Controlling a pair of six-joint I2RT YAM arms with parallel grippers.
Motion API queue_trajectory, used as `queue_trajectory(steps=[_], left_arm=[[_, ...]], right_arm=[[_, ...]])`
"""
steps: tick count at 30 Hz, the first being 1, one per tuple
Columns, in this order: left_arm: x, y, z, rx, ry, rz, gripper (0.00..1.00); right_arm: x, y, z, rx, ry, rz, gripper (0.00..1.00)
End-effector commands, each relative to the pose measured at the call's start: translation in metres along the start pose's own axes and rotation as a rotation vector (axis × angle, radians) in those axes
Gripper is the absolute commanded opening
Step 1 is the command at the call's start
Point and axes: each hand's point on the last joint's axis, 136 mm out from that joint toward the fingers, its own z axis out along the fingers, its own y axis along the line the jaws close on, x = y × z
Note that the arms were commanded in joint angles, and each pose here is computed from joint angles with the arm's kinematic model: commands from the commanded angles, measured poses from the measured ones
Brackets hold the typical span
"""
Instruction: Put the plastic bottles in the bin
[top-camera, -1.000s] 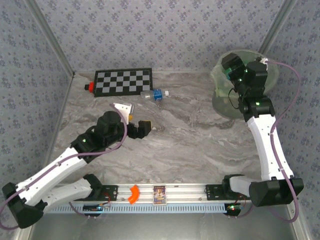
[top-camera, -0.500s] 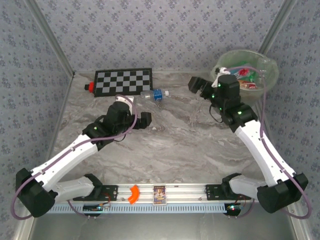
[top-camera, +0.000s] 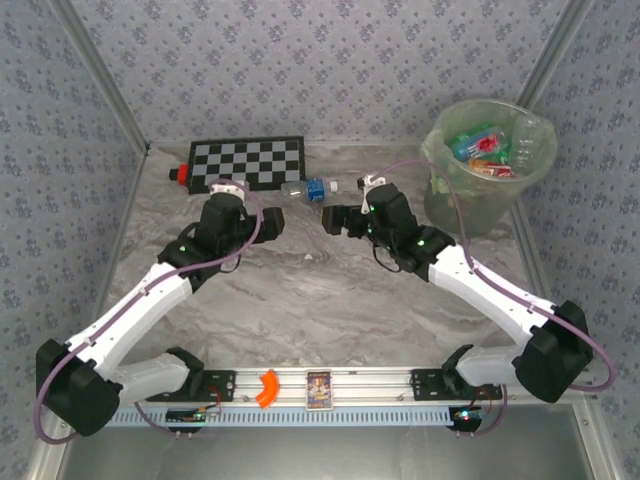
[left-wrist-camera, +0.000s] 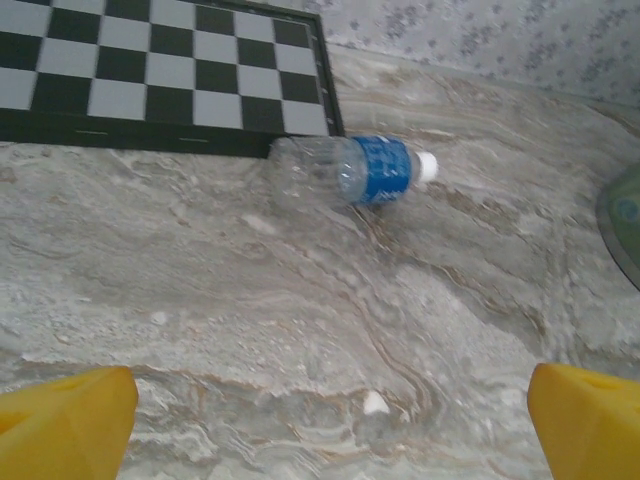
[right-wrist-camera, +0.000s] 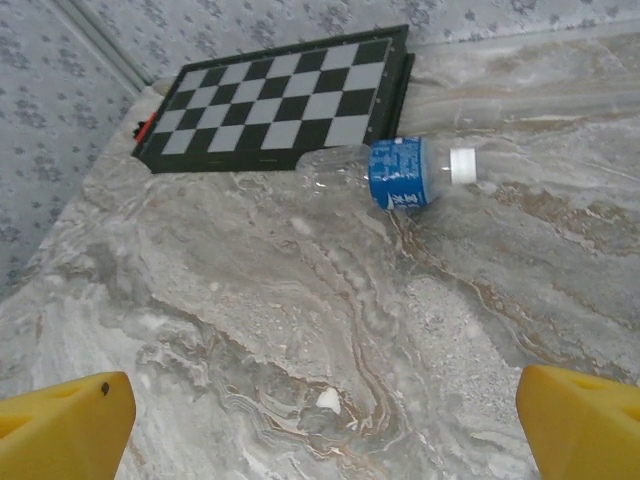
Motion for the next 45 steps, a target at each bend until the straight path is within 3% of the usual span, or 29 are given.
queue_trajectory(steps=[1, 9, 17, 24, 37, 45], left_arm=[[-0.006, 0.007, 0.017, 0.003, 0.014, -0.054, 1.00], [-0.005, 0.003, 0.034, 0.053, 0.062, -0.118, 1.00], [-0.002, -0.003, 0.006, 0.112, 0.069, -0.100, 1.00], [0.003, -0.004, -0.023, 0.158, 0.051, -0.109, 1.00], [0.008, -0.001, -0.045, 0.183, 0.034, -0.124, 1.00], [0.007, -0.002, -0.047, 0.185, 0.037, -0.115, 1.00]], right_arm=[[0.002, -0.005, 0.012, 0.062, -0.041, 0.028, 1.00], [0.038, -0.025, 0.073, 0.138, 0.057, 0.205, 1.00], [0.043, -0.073, 0.134, 0.162, -0.007, 0.543, 0.72], [0.032, -0.085, 0.187, 0.030, -0.150, 0.815, 0.55], [0.016, -0.098, 0.240, -0.018, -0.325, 1.039, 0.60], [0.011, -0.113, 0.259, -0.040, -0.343, 1.131, 0.57]])
